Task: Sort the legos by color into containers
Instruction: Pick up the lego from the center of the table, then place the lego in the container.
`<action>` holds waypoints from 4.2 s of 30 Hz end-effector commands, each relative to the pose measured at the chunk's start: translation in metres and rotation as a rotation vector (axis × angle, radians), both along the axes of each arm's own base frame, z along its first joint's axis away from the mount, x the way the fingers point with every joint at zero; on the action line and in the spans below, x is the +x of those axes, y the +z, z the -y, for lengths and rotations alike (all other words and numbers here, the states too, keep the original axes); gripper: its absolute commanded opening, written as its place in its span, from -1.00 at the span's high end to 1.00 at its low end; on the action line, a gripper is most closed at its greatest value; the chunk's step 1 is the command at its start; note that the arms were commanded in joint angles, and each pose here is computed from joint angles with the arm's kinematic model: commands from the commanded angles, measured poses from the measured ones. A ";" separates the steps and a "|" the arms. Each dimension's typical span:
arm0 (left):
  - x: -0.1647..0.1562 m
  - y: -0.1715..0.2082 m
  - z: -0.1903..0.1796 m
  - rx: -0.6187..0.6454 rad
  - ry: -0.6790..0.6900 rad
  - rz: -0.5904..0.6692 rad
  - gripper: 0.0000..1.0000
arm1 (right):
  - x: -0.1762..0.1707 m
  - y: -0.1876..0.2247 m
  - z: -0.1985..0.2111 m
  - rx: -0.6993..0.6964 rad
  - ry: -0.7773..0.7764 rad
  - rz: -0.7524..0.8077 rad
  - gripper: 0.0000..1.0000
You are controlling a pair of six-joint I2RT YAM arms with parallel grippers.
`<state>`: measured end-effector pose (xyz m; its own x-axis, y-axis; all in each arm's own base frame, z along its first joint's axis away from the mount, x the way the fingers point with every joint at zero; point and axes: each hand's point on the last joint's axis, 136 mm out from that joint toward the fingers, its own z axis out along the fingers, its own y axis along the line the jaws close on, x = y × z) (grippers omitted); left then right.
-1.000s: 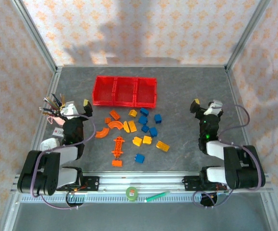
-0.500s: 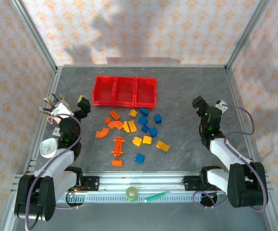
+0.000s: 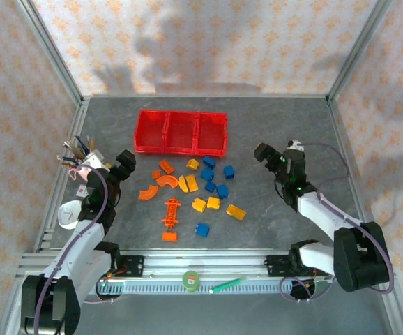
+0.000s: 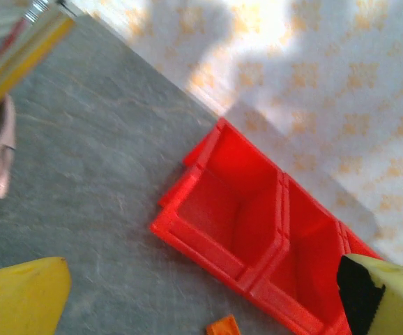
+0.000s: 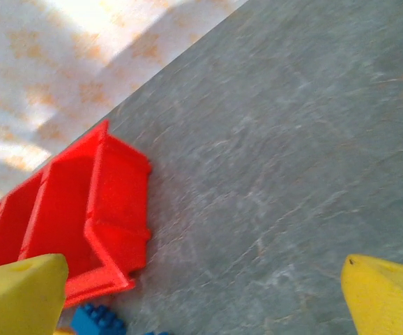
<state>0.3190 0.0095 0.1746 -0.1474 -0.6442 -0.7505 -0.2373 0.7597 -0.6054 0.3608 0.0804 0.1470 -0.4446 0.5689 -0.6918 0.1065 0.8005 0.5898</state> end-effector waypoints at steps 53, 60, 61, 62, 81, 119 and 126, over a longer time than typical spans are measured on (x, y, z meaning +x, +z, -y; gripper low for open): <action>0.088 -0.141 0.119 0.411 -0.246 -0.848 -0.77 | -0.034 -0.025 -0.184 -0.279 0.536 0.101 -0.99; 0.081 -0.153 0.113 0.412 -0.218 -0.872 -0.66 | -0.034 -0.025 -0.184 -0.280 0.537 0.099 -1.00; 0.079 -0.155 0.112 0.413 -0.213 -0.877 -0.64 | -0.034 -0.026 -0.184 -0.281 0.535 0.098 -0.99; 0.077 -0.156 0.110 0.415 -0.209 -0.882 -0.63 | -0.034 -0.025 -0.184 -0.282 0.534 0.100 -1.00; 0.075 -0.156 0.118 0.364 -0.237 -0.869 -0.07 | -0.034 -0.020 -0.179 -0.288 0.517 0.111 -1.00; 0.090 -0.036 0.084 0.333 -0.117 -0.582 0.31 | -0.031 0.025 -0.206 -0.141 0.565 0.121 -0.99; 0.154 -0.022 0.072 0.381 -0.110 -0.555 0.31 | -0.015 0.034 -0.211 -0.128 0.516 0.114 -1.00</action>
<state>0.4550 -0.0712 0.1549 -0.6060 -0.3708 -0.7037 -0.3581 0.9171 -0.1748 0.3386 0.2871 0.1729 -0.5627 0.1768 -0.8075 -0.4030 0.7942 0.4547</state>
